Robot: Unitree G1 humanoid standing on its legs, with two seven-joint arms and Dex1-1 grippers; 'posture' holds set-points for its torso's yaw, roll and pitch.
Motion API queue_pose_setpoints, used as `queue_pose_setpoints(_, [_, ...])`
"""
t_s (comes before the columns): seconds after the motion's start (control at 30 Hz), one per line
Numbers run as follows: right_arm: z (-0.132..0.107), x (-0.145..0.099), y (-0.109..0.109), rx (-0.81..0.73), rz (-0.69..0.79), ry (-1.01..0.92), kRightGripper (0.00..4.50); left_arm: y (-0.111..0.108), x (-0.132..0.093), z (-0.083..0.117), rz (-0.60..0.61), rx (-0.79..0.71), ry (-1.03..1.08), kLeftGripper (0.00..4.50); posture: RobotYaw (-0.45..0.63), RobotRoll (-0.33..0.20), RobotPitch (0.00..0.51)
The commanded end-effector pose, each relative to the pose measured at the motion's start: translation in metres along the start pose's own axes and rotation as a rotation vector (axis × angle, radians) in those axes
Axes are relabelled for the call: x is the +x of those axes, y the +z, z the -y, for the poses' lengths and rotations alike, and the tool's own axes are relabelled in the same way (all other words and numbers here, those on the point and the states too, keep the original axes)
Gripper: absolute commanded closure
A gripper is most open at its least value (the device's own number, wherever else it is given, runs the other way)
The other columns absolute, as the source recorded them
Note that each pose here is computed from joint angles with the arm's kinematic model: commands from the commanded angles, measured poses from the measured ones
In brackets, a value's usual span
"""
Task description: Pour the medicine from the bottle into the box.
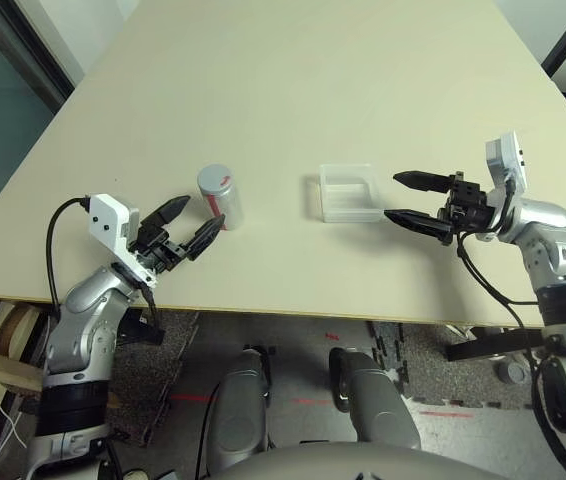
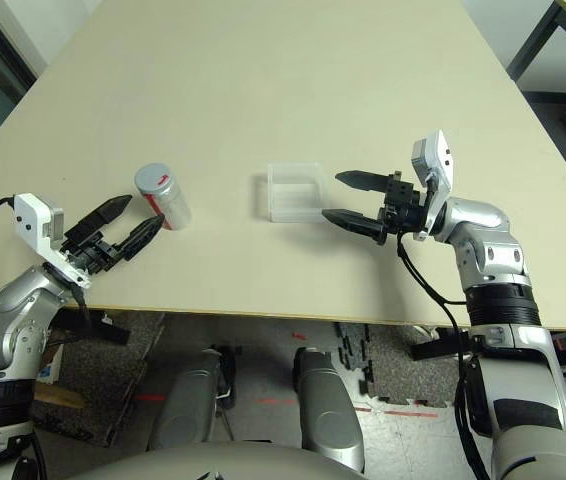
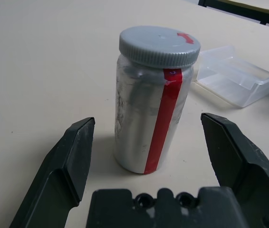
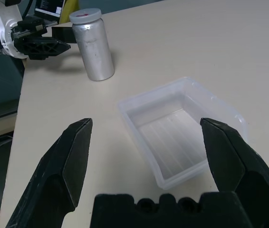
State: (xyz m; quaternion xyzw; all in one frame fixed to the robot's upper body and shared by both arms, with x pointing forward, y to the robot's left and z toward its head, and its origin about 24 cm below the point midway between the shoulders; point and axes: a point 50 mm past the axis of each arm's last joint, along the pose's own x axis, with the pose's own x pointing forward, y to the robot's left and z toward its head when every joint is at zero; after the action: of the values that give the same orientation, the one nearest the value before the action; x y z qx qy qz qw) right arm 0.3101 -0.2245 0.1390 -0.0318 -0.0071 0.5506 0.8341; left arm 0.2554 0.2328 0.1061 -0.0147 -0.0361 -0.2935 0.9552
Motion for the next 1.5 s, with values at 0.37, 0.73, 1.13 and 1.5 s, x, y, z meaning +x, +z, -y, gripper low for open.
queue_pose_setpoints(0.37, [-0.004,-0.006,0.001,-0.011,0.007,-0.024,0.0,-0.005,0.018,0.008,0.025,0.078,0.033,0.02,-0.09,0.0,0.188])
queue_pose_setpoints(0.73, [-0.005,-0.006,0.001,-0.012,0.009,-0.029,0.0,-0.011,0.028,0.006,0.065,0.145,0.074,0.02,-0.1,0.0,0.185])
queue_pose_setpoints(1.13, [-0.007,-0.007,0.001,-0.011,0.009,-0.035,0.0,-0.02,0.037,0.01,0.079,0.127,0.154,0.02,-0.11,0.0,0.187])
queue_pose_setpoints(1.5, [-0.009,-0.007,-0.002,-0.006,0.006,-0.039,0.0,-0.024,0.04,0.013,0.071,0.093,0.23,0.02,-0.11,0.0,0.19])
